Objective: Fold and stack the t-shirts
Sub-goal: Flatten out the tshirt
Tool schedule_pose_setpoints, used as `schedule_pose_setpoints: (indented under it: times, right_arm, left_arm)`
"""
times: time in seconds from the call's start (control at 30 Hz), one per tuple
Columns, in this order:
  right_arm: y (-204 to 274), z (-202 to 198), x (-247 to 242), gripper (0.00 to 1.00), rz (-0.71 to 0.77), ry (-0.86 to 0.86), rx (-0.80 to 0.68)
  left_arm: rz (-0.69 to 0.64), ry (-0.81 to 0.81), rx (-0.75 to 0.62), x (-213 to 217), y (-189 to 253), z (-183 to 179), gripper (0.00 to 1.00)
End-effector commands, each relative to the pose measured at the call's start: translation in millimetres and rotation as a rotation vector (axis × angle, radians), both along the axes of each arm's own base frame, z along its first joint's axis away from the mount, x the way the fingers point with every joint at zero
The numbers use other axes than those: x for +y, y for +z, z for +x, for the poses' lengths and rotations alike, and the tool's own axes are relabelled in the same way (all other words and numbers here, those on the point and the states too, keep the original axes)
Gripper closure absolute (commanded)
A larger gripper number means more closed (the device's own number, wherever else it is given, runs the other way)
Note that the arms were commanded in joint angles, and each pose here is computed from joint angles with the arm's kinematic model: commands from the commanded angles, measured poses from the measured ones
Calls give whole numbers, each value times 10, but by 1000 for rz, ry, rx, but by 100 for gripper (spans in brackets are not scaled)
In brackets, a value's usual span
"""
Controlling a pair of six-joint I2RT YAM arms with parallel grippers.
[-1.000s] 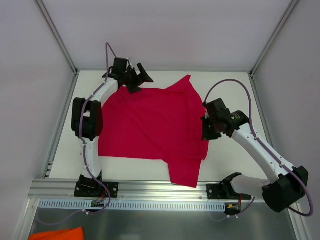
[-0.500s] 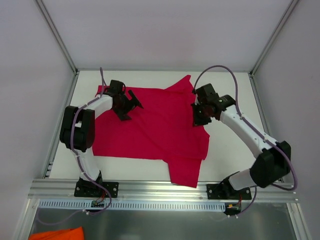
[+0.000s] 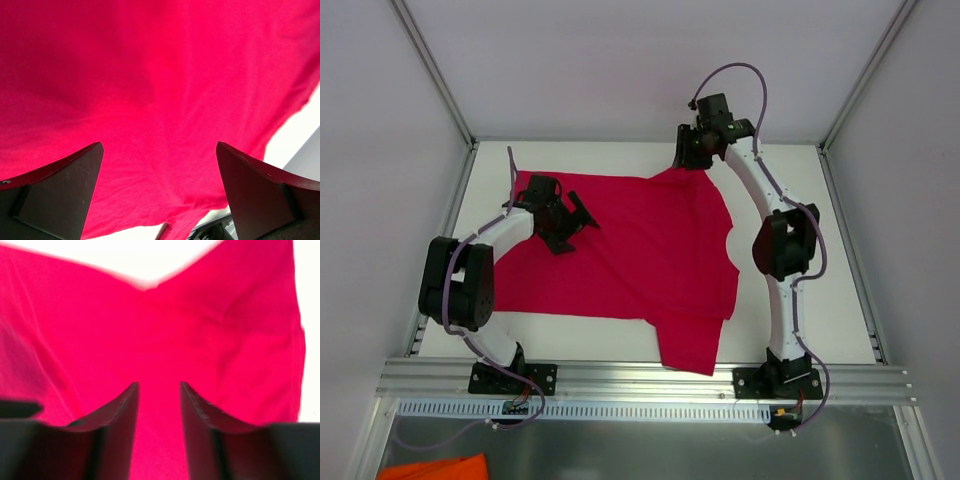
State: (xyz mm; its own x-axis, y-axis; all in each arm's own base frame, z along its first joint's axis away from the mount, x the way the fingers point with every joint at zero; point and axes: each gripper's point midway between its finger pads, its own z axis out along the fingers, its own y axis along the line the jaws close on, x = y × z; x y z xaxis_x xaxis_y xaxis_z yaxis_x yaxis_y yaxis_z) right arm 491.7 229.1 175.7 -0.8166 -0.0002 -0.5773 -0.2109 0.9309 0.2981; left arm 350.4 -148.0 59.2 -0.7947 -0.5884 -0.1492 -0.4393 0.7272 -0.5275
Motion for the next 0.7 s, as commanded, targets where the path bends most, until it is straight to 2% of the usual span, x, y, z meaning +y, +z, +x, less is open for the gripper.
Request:
schedule_pose_setpoints:
  times: [0.0,0.03,0.17,0.2,0.3,0.4,0.5,0.6,0.67]
  right_arm:
    - [-154,234,30,53,35,-8,36]
    - [-171,309,-9,43,28,-23,29]
    - [-258,451,-125,24,31,-56,36]
    - [-181,454,-156,21,42,-66,21]
    - [-183,452,-309,20,10,-85,-7]
    - [-171,548,-476,20,-43,-97,-39]
    - [-280,622,-617,21,-52,-114,-21]
    - [-308,621,-741,22,-76,-123,-21]
    - [-332,638,-806,22,-86,-136,-27]
  left_arm:
    - [-8,-50,-203,-27,562,159,1]
    - [-14,-57,-221,-33,621,168,1]
    - [-75,-87,-276,-125,865,169,1]
    - [-83,-83,-306,-123,957,169,1]
    - [-67,-70,-349,-26,1079,214,1]
    - [-50,-34,-393,157,1138,405,1]
    - [-51,17,-404,341,1117,705,1]
    - [-109,11,-432,373,1194,1000,1]
    - [-84,20,-452,440,1256,1272,1]
